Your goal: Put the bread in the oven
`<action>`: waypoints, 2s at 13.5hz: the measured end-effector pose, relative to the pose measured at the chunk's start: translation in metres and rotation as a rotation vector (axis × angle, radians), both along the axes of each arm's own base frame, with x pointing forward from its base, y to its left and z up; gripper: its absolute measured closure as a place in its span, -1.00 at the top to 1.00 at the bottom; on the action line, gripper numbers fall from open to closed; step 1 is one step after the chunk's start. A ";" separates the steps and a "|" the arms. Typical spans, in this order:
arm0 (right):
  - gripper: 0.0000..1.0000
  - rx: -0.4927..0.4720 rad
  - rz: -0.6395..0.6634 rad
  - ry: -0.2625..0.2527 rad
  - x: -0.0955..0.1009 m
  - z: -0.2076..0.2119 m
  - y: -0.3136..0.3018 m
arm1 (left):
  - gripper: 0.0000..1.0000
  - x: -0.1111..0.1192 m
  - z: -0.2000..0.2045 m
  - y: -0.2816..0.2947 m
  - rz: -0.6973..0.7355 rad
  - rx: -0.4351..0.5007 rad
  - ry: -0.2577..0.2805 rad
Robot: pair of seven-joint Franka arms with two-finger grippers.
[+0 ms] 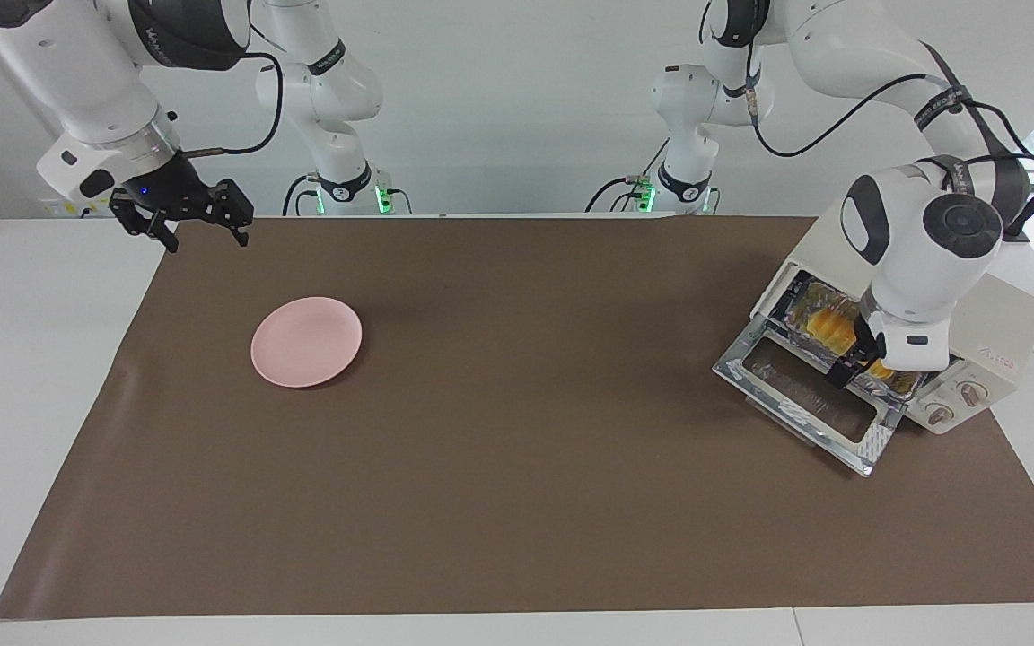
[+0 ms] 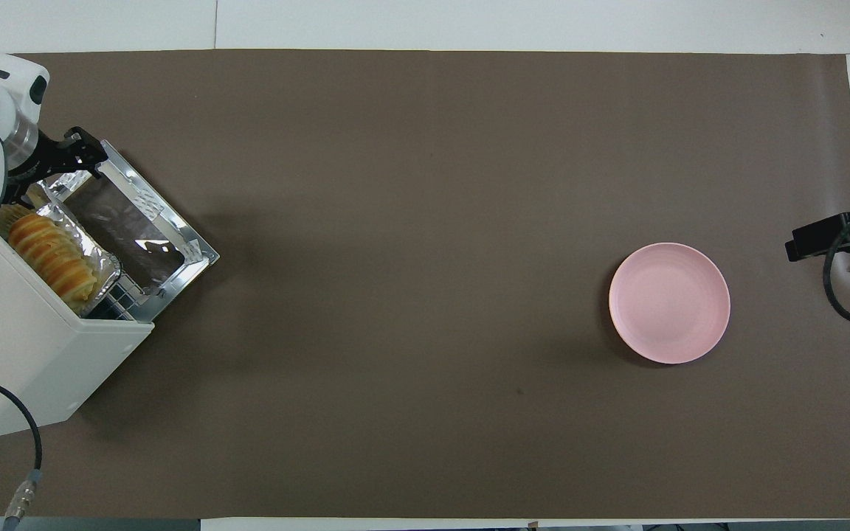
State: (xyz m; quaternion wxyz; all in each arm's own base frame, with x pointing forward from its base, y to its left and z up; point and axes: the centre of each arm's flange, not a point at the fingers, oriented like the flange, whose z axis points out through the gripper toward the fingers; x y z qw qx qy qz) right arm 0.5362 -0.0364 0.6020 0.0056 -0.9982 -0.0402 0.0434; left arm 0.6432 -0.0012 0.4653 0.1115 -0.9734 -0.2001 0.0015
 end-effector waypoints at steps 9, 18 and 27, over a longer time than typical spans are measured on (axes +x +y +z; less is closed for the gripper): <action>1.00 0.000 0.000 0.000 0.000 0.000 0.000 | 1.00 -0.068 0.093 -0.007 -0.534 -0.177 0.159; 1.00 0.000 0.000 0.000 0.000 0.000 0.000 | 1.00 -0.102 0.098 -0.023 -0.566 -0.223 0.236; 1.00 0.000 0.000 0.000 0.000 0.000 0.000 | 1.00 -0.102 0.099 -0.025 -0.570 -0.223 0.234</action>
